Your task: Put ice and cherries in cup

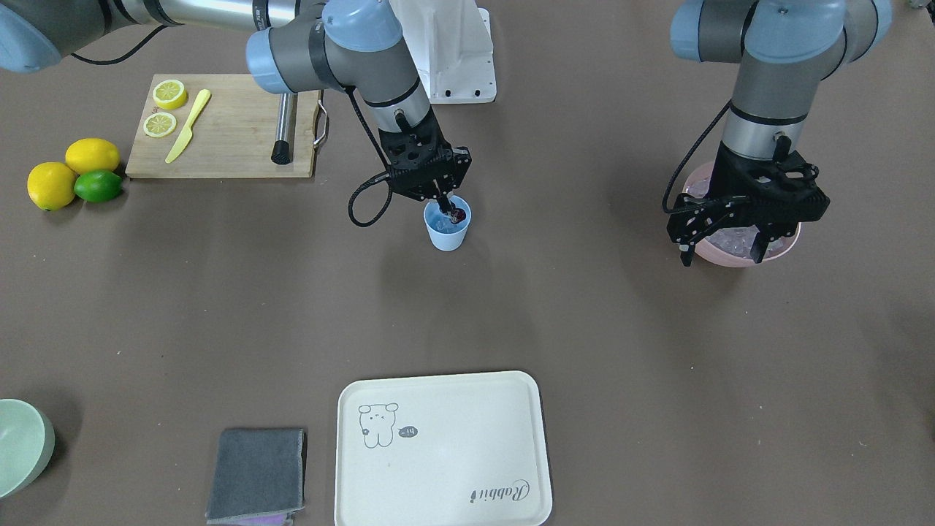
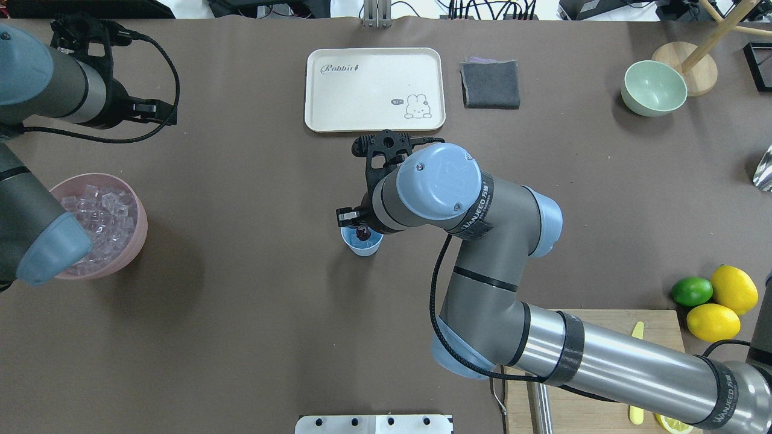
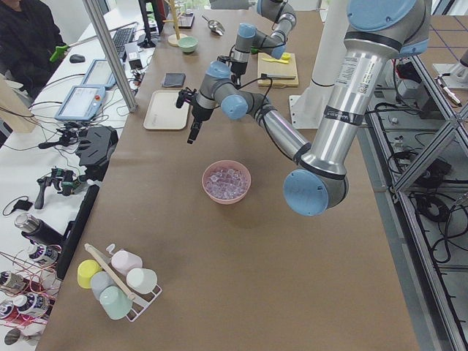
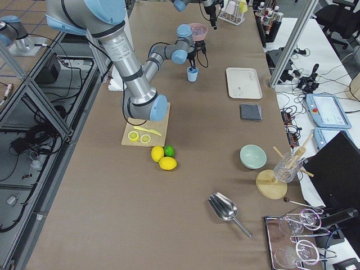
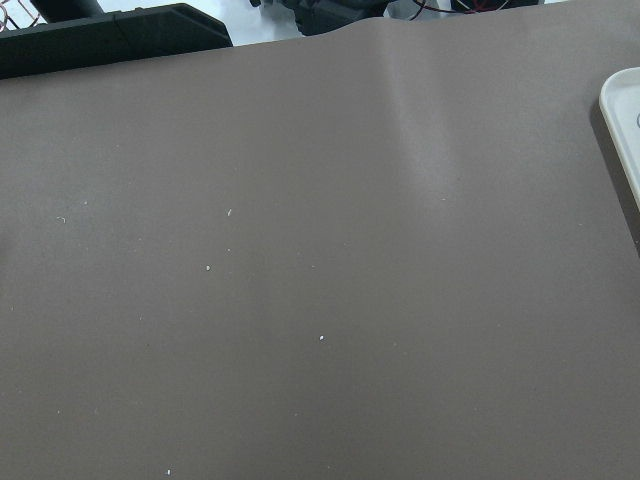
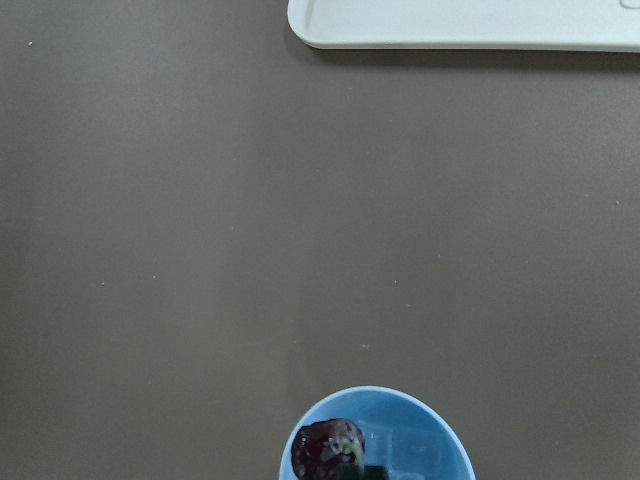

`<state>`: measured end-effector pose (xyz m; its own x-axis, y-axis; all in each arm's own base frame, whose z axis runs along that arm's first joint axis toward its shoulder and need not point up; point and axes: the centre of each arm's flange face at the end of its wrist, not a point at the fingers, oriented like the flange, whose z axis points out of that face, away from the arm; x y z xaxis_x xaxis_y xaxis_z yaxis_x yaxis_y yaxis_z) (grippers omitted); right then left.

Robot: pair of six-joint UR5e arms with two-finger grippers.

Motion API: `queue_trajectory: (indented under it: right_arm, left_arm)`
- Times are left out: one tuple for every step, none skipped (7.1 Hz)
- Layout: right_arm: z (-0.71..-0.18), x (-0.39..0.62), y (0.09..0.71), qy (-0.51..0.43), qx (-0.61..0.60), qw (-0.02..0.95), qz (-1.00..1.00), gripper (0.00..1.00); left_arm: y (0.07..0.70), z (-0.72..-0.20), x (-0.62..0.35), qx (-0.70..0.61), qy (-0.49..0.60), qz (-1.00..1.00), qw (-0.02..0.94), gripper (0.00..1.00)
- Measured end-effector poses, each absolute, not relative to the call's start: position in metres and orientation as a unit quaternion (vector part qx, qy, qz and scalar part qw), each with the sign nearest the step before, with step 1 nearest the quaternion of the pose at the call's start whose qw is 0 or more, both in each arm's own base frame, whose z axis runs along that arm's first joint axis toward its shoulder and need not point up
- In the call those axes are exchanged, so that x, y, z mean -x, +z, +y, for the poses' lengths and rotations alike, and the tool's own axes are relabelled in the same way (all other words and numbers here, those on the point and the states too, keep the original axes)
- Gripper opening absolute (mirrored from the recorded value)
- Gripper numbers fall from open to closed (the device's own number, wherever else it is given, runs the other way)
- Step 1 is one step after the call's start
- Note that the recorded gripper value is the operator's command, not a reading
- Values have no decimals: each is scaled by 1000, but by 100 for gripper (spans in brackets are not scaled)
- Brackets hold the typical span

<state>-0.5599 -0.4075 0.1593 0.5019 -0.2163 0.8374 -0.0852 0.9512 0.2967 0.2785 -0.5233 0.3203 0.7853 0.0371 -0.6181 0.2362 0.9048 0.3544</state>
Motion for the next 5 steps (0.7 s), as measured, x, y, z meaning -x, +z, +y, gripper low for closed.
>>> queue_trajectory:
  right_arm:
    - [-406, 556, 160, -38, -150, 853, -498, 100]
    - [-407, 547, 159, -37, -143, 858, -491, 100]
    - [-414, 523, 154, -31, -126, 871, -473, 100]
    - [-428, 483, 149, -23, -101, 889, -447, 100]
    - [-450, 431, 155, -21, -79, 906, -416, 100]
  left_arm:
    - [320, -524, -278, -212, -54, 323, 921, 98]
    - [320, -525, -274, -210, -54, 325, 920, 98]
    - [325, -529, -260, -204, -44, 328, 921, 98]
    - [349, -529, -230, -190, -12, 323, 927, 98]
    - [388, -527, -185, -180, 26, 306, 935, 98]
